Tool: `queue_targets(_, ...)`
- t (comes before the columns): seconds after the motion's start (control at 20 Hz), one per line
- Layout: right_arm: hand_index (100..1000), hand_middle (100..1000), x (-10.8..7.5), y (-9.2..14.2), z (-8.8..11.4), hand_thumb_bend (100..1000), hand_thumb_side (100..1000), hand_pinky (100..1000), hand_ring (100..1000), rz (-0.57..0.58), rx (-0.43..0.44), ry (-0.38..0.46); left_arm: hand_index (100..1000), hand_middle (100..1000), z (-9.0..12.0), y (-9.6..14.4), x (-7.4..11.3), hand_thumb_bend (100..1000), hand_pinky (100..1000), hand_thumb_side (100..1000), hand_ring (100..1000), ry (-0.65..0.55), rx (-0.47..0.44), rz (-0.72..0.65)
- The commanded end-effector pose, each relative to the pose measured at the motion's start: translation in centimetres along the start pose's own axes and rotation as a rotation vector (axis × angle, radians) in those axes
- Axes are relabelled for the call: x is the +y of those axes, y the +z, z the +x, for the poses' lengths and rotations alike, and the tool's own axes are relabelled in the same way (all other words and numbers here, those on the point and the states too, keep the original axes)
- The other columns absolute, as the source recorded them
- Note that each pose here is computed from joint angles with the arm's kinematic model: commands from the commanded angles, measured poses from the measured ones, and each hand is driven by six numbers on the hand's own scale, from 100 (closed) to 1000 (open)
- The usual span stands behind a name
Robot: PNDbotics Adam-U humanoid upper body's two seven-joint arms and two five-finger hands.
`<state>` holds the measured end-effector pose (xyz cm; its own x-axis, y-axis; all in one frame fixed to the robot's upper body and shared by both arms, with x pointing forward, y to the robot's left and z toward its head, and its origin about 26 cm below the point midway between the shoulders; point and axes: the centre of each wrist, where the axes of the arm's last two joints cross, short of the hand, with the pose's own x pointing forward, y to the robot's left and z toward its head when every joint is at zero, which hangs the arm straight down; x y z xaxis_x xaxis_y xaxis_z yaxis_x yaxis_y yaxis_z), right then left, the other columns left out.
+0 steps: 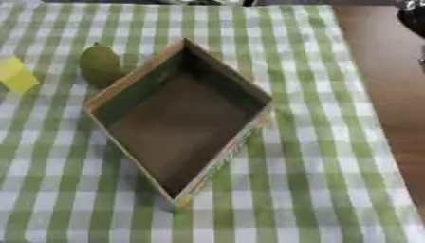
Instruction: Pick up objects on the table and place them in the box.
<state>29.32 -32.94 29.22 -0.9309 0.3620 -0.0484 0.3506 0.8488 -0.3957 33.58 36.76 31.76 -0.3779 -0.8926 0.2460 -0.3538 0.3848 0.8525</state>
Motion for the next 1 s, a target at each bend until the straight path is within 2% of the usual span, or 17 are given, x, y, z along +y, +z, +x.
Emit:
queue_targets(0.05, 840, 637, -0.7, -1.1, 0.4, 100, 403, 879, 642, 0.026, -0.037, 0.013, 935, 877, -1.1, -1.0, 1.2, 340, 849, 631, 861, -0.061, 0.05, -0.105)
queue_targets(0.3, 840, 636, -0.6, -1.1, 0.4, 100, 405, 879, 640, 0.03, -0.038, 0.008, 929, 901, -1.7, -2.8, 0.8, 374, 894, 552, 883, -0.021, 0.092, -0.234)
queue_targets(0.45, 840, 636, -0.6, -1.1, 0.4, 100, 407, 879, 640, 0.032, -0.039, 0.005, 928, 928, -1.8, -3.6, 0.3, 439, 918, 520, 903, -0.001, 0.122, -0.296)
queue_targets(0.75, 840, 635, -0.6, -1.2, 0.4, 100, 411, 880, 642, 0.034, -0.041, 0.001, 936, 932, -1.9, -4.9, -0.7, 587, 945, 503, 922, -0.031, 0.178, -0.414)
queue_targets(1.0, 840, 635, -0.5, -1.3, 0.4, 100, 416, 881, 644, 0.036, -0.041, -0.002, 942, 905, -2.3, -5.7, -2.0, 646, 950, 486, 922, -0.071, 0.265, -0.491)
